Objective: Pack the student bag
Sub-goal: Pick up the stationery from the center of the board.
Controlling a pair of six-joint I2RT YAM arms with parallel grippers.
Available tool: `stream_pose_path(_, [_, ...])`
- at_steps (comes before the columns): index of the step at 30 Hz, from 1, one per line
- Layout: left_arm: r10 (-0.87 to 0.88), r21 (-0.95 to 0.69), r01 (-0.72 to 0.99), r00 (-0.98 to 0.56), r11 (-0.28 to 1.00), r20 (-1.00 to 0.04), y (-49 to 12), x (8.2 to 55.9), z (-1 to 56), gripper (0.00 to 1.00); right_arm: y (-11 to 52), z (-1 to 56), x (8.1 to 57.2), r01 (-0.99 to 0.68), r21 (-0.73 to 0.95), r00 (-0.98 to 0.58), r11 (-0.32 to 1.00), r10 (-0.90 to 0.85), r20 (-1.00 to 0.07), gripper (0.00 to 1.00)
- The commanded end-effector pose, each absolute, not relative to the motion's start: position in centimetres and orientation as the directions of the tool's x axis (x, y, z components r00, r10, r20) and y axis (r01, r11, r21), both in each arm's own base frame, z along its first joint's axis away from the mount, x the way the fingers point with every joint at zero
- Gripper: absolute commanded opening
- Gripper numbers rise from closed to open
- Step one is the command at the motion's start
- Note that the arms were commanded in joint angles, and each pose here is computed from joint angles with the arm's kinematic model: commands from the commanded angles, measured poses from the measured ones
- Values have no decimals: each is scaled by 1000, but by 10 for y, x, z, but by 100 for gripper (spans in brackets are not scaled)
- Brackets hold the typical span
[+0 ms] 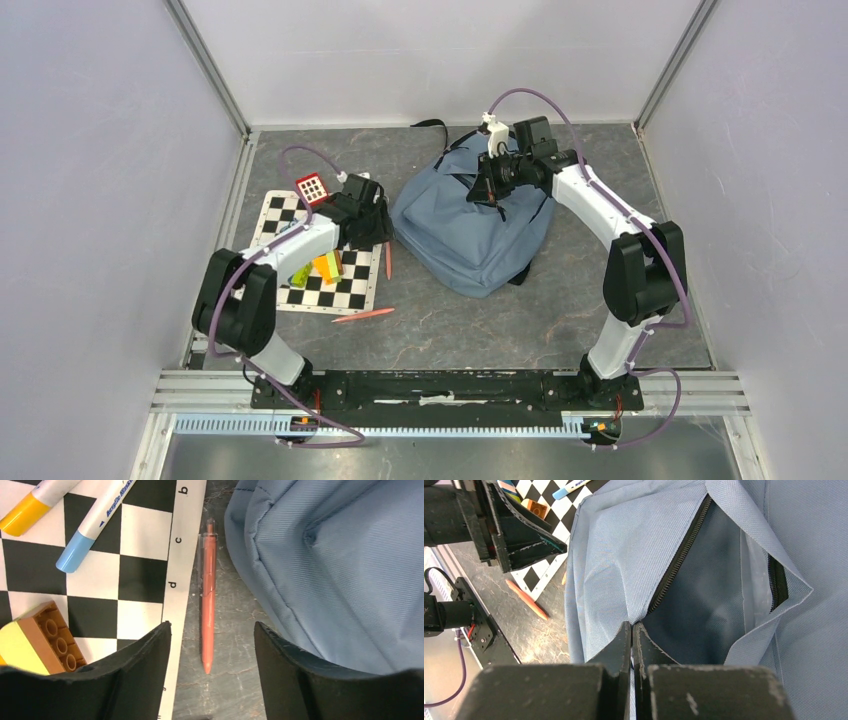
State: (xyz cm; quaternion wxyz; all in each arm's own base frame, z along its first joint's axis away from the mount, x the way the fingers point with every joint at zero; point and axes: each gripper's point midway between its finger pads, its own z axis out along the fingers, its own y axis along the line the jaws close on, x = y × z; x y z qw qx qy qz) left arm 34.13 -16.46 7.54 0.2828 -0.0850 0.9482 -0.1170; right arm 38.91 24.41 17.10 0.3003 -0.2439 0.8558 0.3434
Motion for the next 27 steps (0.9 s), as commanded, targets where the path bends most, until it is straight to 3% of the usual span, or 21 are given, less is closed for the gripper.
stream_pose_path(1, [-158,-219,-48,-840,975,-519,-166,345,63,63,253,200,388,-665,421,-644,617,-187,-742,0])
stream_pose_path(6, [-72,-164,8,-875,986,-478,-178,342,42,56,253,200,389,-662,421,-645,620,-185,-741,0])
stream_pose_path(12, [-34,-64,-6,-898,998,-439,-171,338,22,41,252,202,388,-659,421,-645,623,-180,-743,0])
stream_pose_path(16, [-21,-26,-10,-907,1000,-420,-167,336,15,30,249,204,388,-654,410,-640,636,-177,-747,0])
stream_pose_path(19, [-19,20,-30,-913,999,-407,-160,334,8,15,247,209,392,-649,388,-628,654,-172,-759,1])
stream_pose_path(22, [-43,22,-56,-913,998,-406,-158,332,7,2,243,213,397,-641,366,-617,675,-168,-769,12])
stream_pose_path(27, [-89,-93,-49,-857,994,-507,-171,343,43,2,233,225,406,-611,315,-589,726,-152,-794,53])
